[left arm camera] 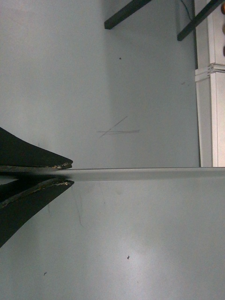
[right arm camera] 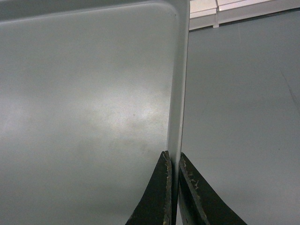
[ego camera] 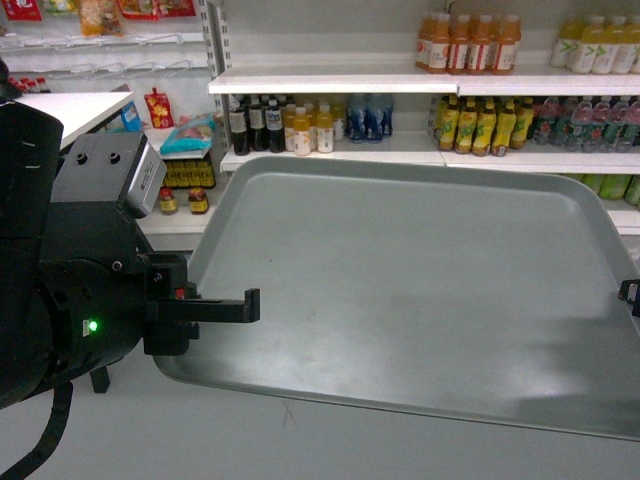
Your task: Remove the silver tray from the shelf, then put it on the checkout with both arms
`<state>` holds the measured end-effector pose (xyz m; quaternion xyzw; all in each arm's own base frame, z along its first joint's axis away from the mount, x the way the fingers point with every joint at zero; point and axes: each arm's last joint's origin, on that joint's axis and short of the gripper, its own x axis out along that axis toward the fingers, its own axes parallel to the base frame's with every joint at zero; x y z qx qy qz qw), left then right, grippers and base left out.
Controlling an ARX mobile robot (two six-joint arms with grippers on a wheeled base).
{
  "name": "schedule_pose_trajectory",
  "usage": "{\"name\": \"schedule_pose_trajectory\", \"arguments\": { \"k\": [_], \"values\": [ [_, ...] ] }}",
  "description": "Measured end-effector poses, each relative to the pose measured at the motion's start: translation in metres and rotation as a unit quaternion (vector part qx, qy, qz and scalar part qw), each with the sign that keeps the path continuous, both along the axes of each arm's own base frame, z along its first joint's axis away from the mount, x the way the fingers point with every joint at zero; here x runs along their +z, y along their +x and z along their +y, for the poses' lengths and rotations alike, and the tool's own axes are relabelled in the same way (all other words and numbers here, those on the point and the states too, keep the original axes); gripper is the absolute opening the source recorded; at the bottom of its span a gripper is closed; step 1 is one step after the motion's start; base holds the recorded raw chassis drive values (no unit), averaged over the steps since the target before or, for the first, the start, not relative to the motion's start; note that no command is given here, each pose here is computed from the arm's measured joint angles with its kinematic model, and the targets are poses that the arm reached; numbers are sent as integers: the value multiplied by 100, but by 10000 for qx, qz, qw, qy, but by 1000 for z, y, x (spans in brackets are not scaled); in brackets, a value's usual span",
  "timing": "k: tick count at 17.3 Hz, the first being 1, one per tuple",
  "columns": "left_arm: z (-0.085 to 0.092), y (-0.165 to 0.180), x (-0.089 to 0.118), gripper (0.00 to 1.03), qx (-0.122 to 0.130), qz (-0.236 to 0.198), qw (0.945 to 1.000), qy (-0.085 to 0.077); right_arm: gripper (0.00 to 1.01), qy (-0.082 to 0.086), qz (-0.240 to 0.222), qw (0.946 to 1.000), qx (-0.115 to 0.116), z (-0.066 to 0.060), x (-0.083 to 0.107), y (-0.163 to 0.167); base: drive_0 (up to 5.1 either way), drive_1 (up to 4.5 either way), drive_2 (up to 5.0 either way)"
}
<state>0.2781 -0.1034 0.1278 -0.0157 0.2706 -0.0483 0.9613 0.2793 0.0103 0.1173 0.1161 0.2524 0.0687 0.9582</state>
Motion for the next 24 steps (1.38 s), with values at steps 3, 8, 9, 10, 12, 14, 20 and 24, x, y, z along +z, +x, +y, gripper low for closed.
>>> {"name": "schedule_pose_trajectory", "arguments": {
  "k": [3, 8, 9, 10, 12, 14, 20, 24],
  "values": [
    [0, 0, 0, 2, -6, -14, 10000, -6, 2, -4, -15, 10000, -5, 0, 0, 0, 5, -427, 437],
    [0, 0, 0, 2, -1, -7, 10000, -2, 2, -4, -6, 10000, -6, 0, 0, 0, -488, 257, 257],
    [0, 0, 0, 2, -1, -9, 10000, -3, 2, -4, -8, 10000, -5, 0, 0, 0, -508, 238, 238],
    [0, 0, 0, 2, 3, -2, 10000, 1, 2, -5, 2, 10000, -5, 0, 0, 0, -497, 248, 248],
    [0, 0, 0, 2, 1, -23, 10000, -8, 2, -4, -38, 10000, -5, 0, 1, 1, -502, 244, 244],
    [0, 0, 0, 2, 0, 2, 10000, 0, 2, -4, 4, 10000, -3, 0, 0, 0, -515, 230, 230],
    [0, 0, 0, 2, 5, -16, 10000, -6, 2, -2, -23, 10000, -1, 0, 1, 0, -507, 238, 238],
    [0, 0, 0, 2, 3, -14, 10000, -6, 2, 0, -19, 10000, 2, 0, 0, 0, -506, 239, 239]
  ]
}}
